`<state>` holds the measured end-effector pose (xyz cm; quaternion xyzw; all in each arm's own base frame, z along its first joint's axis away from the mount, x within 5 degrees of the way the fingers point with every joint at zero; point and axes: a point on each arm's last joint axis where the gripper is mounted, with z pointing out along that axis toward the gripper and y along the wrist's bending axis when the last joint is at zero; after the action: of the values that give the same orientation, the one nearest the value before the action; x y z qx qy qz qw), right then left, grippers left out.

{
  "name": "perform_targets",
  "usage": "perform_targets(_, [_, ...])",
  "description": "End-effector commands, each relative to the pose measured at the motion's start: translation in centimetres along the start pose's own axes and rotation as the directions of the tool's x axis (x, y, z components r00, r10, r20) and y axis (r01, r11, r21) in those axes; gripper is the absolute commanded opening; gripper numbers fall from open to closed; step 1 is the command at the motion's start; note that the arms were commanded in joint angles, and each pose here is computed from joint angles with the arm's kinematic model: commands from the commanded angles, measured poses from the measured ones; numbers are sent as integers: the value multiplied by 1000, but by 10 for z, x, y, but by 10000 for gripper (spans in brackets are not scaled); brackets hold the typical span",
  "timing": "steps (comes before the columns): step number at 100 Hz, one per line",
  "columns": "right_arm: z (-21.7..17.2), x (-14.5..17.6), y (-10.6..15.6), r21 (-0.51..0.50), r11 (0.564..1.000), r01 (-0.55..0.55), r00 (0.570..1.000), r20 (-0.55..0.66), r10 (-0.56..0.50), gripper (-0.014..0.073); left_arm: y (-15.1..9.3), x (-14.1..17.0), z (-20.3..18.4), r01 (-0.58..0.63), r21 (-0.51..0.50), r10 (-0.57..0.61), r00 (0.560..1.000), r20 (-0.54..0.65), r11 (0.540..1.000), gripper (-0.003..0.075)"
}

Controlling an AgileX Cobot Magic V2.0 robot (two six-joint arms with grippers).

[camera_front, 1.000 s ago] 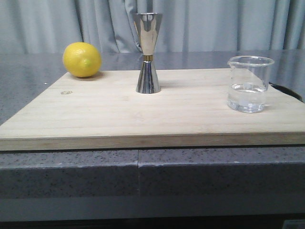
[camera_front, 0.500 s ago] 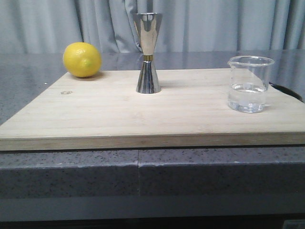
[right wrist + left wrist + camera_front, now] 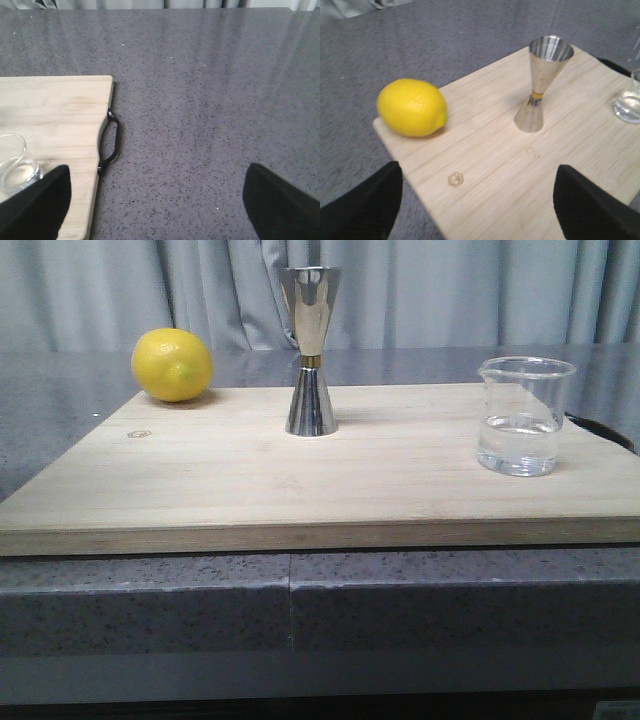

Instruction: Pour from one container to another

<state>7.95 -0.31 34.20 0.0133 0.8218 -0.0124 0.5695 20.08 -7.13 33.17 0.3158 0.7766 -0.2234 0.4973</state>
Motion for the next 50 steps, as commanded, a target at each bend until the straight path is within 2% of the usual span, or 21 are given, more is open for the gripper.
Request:
perform_targets(1, [-3,-16,0,0,1000,13,996,86,-13,631,2,-16,12,-15,90,3,991,131,996,566])
perform_targets(12, [-3,-16,0,0,1000,13,996,86,-13,631,6,-13,33,-67,192,29,981,194,979,566])
perform_targets(26, [-3,-16,0,0,1000,13,996,86,-13,631,9,-6,59,-114,269,50,971,234,956,566])
perform_targets(50, [-3,-16,0,0,1000,13,996,86,-13,631,8,4,93,-132,382,-2,943,332,915,566])
